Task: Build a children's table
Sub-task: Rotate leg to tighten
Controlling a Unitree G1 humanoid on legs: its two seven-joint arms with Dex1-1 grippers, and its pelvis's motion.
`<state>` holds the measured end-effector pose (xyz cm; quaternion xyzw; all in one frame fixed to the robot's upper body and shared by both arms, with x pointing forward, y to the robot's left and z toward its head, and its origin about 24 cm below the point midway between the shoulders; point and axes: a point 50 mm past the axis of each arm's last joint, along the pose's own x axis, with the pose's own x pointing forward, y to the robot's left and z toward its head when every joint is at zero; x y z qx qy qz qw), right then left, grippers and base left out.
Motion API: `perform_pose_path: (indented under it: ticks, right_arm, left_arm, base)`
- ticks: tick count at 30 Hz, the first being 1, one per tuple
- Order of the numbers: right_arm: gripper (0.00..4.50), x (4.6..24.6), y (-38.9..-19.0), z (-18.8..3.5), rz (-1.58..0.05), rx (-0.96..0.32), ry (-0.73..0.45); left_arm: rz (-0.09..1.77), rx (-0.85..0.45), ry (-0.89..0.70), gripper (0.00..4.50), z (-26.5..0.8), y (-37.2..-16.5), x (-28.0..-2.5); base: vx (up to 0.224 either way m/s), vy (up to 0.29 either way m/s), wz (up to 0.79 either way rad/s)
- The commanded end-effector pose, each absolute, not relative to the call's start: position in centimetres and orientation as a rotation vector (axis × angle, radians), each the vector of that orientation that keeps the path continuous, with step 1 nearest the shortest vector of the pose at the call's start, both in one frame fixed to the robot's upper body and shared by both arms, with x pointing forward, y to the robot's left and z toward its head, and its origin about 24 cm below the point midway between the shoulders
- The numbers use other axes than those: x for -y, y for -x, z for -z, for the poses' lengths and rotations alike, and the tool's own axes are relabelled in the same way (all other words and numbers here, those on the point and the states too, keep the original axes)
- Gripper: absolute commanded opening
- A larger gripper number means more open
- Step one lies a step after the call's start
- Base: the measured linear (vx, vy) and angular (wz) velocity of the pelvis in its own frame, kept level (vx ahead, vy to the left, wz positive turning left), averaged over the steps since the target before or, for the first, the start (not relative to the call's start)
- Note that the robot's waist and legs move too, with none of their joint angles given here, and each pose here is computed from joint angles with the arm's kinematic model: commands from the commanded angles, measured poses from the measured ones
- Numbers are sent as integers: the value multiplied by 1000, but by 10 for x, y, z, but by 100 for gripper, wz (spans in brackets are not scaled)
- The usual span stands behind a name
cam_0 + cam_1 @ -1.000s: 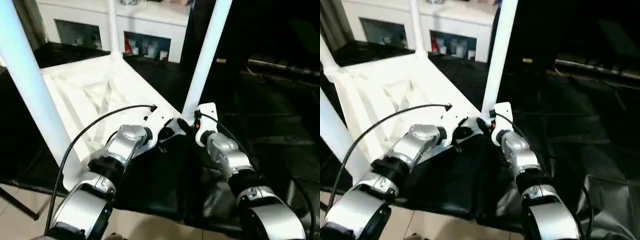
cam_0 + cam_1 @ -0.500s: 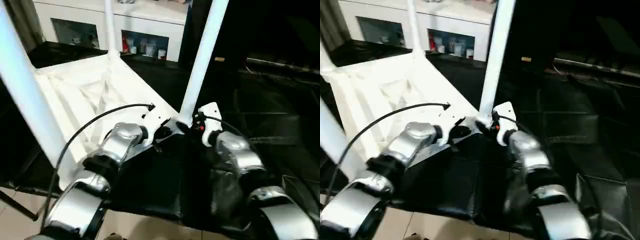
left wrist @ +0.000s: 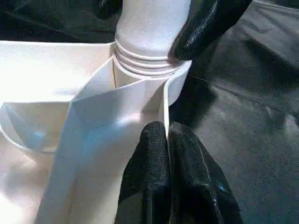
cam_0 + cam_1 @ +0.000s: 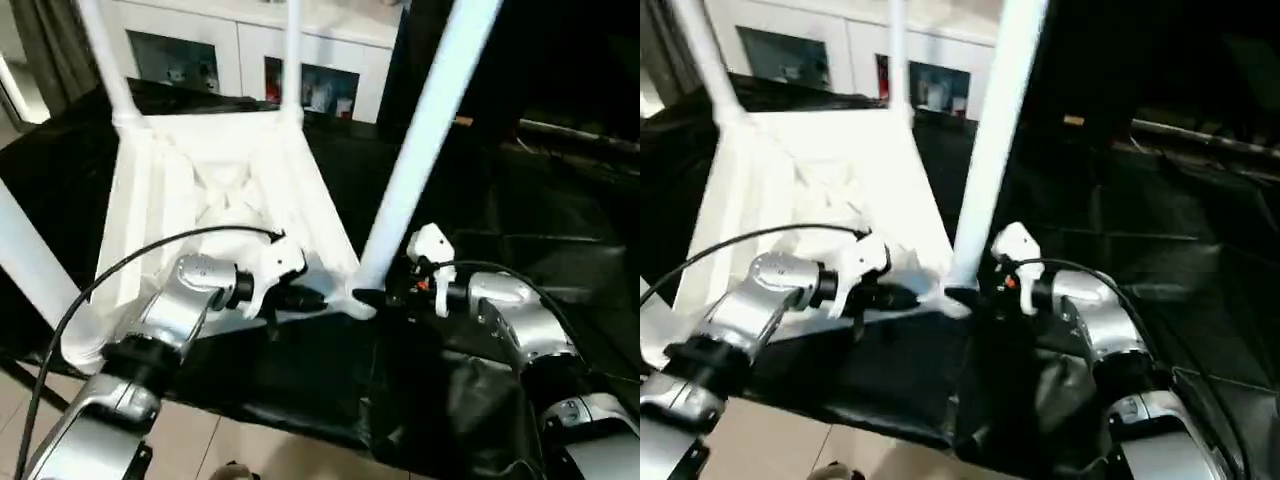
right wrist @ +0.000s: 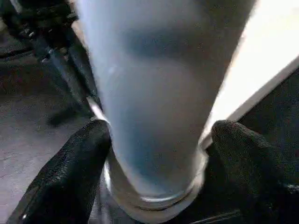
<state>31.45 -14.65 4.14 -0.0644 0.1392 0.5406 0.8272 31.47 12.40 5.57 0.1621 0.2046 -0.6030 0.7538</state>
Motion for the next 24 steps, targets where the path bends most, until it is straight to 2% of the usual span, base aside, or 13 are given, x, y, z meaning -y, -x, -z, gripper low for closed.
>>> perform_pose_path:
  ticks: [1,2,3,6,7,14,20,22,24]
  right_arm:
    - [381,151,-312,-42,-1159,-313,154]
    - [381,151,-311,-41,-1164,-316,159]
    - [351,151,-311,-41,-1165,-318,160]
    - [344,152,-311,-40,-1160,-324,156]
    - [324,153,-312,-40,-1150,-323,155]
    - [279,152,-313,-42,-1144,-311,132]
    - [276,150,-310,-40,-1165,-317,116]
    - [276,150,-310,-36,-1137,-331,103]
    - [276,152,-317,-29,-1005,-340,121]
  left_arm:
    - [1351,-439,-334,0,-55,-311,-118]
    - [1351,-441,-333,0,-56,-310,-119]
    - [1352,-443,-332,0,-56,-310,-119]
    - [1346,-447,-331,0,-56,-309,-120]
    - [1343,-447,-332,0,-57,-309,-121]
    - [1334,-448,-330,0,-57,-310,-122]
    - [1343,-464,-321,0,-56,-307,-123]
    - [1340,-467,-318,0,-55,-307,-123]
    - [1287,-459,-321,0,-53,-312,-120]
  base:
    - [0,0,0]
    - [0,0,0]
    - [0,0,0]
    - [0,0,0]
    - [0,0,0]
    - [0,0,0]
    - [0,0,0]
    - [0,0,0]
    - [0,0,0]
